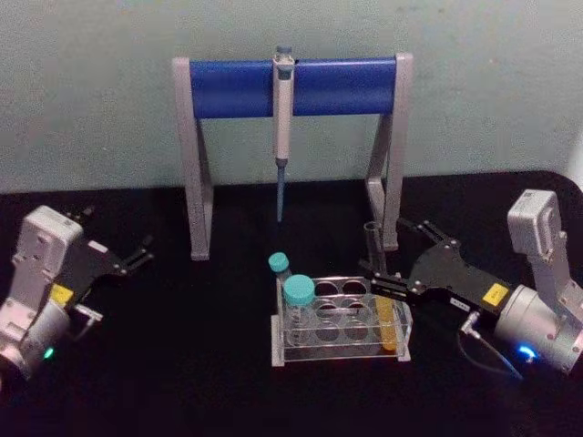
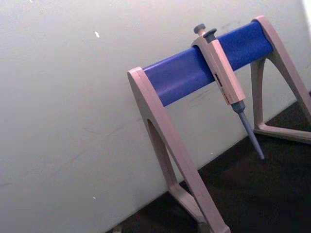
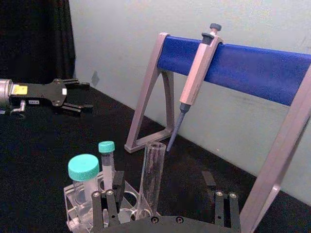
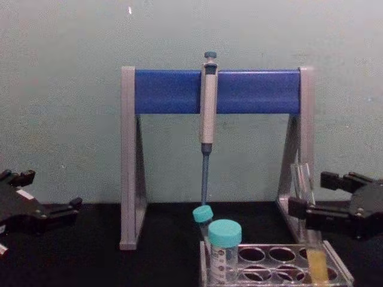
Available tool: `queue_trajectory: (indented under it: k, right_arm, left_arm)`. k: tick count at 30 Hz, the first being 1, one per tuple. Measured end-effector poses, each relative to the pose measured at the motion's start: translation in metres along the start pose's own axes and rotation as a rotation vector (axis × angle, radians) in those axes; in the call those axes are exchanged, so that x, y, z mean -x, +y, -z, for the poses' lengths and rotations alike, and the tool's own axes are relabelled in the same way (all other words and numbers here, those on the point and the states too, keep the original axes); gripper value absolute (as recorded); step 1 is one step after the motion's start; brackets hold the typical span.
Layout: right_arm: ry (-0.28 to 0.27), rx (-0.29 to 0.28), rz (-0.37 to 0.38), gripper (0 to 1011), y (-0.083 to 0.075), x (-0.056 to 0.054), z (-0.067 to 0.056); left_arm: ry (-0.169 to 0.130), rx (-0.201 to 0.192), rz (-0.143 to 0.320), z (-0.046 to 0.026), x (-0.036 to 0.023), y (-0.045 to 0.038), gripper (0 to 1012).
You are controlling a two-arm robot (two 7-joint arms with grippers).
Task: Pick up the test tube from the test tube rack, shake it, then place it back into the test tube rack.
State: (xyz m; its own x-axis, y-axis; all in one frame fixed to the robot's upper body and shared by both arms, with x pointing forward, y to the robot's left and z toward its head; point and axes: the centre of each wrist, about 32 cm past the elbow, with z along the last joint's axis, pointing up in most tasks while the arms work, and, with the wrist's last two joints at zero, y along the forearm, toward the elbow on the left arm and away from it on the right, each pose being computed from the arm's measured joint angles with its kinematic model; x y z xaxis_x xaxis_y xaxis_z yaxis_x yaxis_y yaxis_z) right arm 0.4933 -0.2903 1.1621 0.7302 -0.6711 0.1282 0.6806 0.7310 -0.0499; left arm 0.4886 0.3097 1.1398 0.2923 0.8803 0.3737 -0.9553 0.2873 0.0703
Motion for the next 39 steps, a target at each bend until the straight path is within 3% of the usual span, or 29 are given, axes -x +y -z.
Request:
queue_trajectory:
  k: [24, 39]
  right_arm:
    - [0.071, 0.008, -0.029, 1000, 0.0101, -0.0052, 0.0003]
    - [0.073, 0.009, -0.029, 1000, 0.0098, -0.0054, 0.0004]
  left_arm:
    - [0.0, 0.0, 0.0, 0.0, 0.0, 0.0, 1001]
    - [0.0, 0.0, 0.0, 0.0, 0.0, 0.0, 1001]
